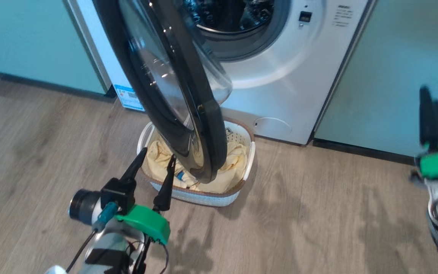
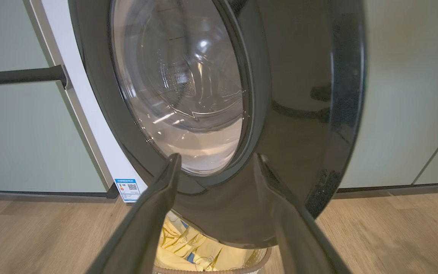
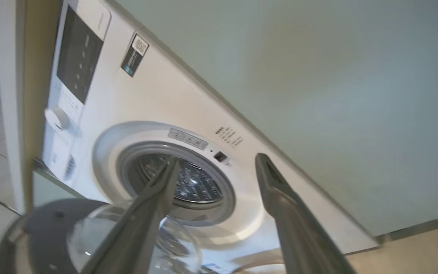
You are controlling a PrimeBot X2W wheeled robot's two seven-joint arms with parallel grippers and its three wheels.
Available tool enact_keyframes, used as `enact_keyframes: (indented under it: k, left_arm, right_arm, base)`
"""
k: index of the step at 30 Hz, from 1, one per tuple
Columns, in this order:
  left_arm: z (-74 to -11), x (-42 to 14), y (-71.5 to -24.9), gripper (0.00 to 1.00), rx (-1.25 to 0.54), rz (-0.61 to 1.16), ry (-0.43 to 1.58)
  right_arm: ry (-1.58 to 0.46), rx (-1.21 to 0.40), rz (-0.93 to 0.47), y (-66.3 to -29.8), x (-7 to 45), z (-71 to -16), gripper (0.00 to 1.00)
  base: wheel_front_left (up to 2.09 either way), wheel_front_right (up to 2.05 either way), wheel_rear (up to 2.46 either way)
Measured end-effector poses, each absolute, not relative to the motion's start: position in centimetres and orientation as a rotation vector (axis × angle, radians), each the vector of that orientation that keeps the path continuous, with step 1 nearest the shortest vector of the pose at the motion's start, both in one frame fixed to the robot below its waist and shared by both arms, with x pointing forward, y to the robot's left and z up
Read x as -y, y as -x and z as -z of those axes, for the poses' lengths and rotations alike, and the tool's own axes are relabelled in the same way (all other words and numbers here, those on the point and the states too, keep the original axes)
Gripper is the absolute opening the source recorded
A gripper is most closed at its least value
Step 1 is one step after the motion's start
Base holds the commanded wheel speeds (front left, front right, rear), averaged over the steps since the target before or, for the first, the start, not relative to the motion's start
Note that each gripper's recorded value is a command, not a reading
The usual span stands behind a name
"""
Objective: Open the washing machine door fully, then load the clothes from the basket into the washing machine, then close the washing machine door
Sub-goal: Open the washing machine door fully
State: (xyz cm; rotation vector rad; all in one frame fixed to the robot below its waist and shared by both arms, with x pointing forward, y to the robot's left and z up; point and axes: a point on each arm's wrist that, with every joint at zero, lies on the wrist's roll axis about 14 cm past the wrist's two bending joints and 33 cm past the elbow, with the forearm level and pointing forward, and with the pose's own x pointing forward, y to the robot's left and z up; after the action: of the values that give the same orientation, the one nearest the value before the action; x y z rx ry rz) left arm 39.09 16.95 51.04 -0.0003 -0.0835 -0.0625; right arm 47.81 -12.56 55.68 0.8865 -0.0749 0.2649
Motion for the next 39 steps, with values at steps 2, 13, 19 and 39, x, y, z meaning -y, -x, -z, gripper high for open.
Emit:
enact_keyframes:
  k: [2, 13, 19, 39]
  left_arm:
    - [-51.0, -17.1, -39.0, 1.0, 0.083, 0.057, -0.001]
    - [-51.0, -17.4, -39.0, 1.0, 0.083, 0.057, -0.014]
    - [-50.7, -16.9, -38.9, 1.0, 0.076, 0.069, -0.011]
    - [-50.2, -17.2, -38.7, 1.0, 0.059, 0.062, -0.012]
  right_arm:
    - [-0.779, 0.088, -0.221, -47.0, 14.3, -54.8, 1.0]
    - [-0.317, 0.157, -0.032, -38.8, 18.7, -52.6, 1.0]
    - [-0.154, 0.117, -0.028, -36.0, 19.0, -51.6, 1.0]
    - [-0.159, 0.084, -0.003, -33.4, 19.5, -50.7, 1.0]
  base:
    - [0.0, 0.0, 0.0]
    - [0.0, 0.0, 0.0]
    - [0.0, 0.0, 0.0]
    - [0.0, 0.0, 0.0]
